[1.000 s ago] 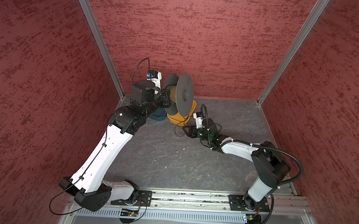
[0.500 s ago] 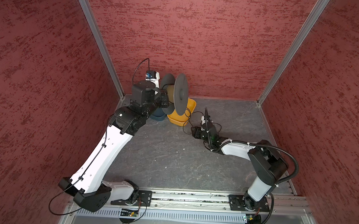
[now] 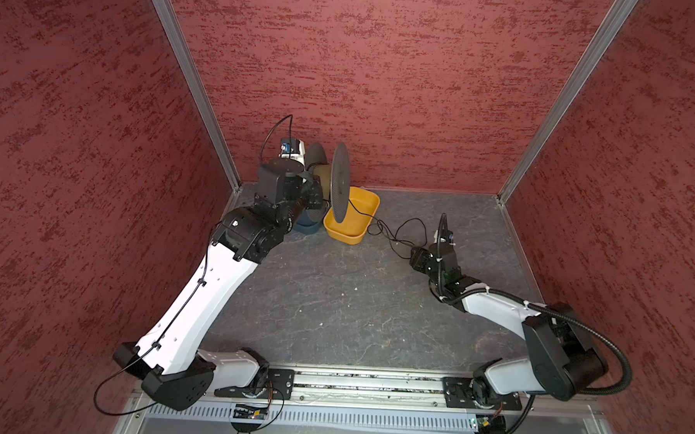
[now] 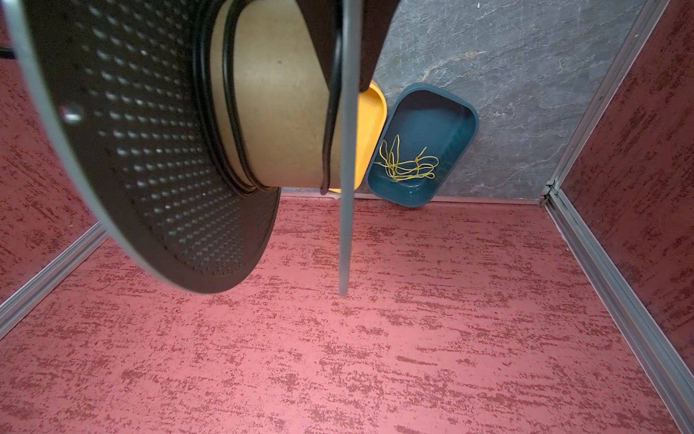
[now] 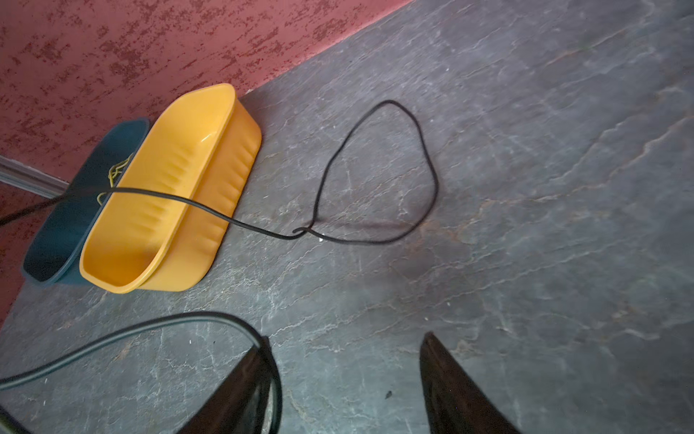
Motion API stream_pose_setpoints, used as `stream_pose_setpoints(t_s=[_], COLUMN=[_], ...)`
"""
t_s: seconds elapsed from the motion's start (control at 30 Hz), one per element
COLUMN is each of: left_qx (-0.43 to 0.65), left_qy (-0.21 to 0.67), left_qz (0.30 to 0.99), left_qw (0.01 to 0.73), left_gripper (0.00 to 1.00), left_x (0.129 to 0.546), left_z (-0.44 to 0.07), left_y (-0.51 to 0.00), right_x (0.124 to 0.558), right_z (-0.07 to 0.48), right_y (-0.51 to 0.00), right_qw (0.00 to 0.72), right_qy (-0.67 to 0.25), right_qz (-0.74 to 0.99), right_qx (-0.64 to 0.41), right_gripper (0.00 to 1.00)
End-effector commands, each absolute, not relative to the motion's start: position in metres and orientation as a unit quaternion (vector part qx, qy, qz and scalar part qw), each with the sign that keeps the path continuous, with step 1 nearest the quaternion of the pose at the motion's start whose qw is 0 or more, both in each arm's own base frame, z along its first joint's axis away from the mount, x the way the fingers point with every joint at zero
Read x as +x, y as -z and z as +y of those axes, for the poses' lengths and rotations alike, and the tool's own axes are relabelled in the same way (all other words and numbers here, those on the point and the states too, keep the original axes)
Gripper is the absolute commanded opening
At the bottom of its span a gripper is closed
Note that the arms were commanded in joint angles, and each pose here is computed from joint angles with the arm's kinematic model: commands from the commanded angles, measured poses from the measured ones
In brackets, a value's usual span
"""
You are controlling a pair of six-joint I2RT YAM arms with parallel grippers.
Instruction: Wrap the cables
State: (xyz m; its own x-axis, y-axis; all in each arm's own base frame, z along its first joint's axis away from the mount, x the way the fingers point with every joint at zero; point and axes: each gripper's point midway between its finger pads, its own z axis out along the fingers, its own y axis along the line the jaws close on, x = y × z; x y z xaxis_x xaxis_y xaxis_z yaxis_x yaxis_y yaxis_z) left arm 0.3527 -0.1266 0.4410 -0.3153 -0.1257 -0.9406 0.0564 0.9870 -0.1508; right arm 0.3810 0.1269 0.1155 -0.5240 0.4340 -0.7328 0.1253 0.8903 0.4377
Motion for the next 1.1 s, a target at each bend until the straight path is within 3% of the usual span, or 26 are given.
stream_pose_setpoints(t_s=[0.0, 0.6, 0.87, 1.07], left_qx=[-0.056, -0.072, -0.083, -0.094], left_qy=[0.076, 0.022, -0.006, -0.044], left_qz=[0.759, 0.754, 0.753, 0.749], left_qw=[0.644, 0.652, 0.653, 0.654], left_gripper=[0.00, 0.00, 0.00, 0.00], left_x=[0.339, 0.332, 0.329, 0.326], left_z=[-0.106, -0.087, -0.077, -0.064], left_y=[-0.489, -0.491, -0.492, -0.495], right_x=[0.378, 0.371, 0.352, 0.333], right_z=[0.095, -0.063, -0.139, -0.170], right_y=[-0.119, -0.121, -0.115, -0.099], right_qw=[0.464, 0.446, 0.436, 0.417], right_qy=[-0.150, -0.102, -0.045, -0.022], right_qz=[0.851, 0.821, 0.790, 0.773], right_qx=[0.195, 0.341, 0.428, 0.478], right_gripper=[0.65, 0.79, 0.98, 0.99])
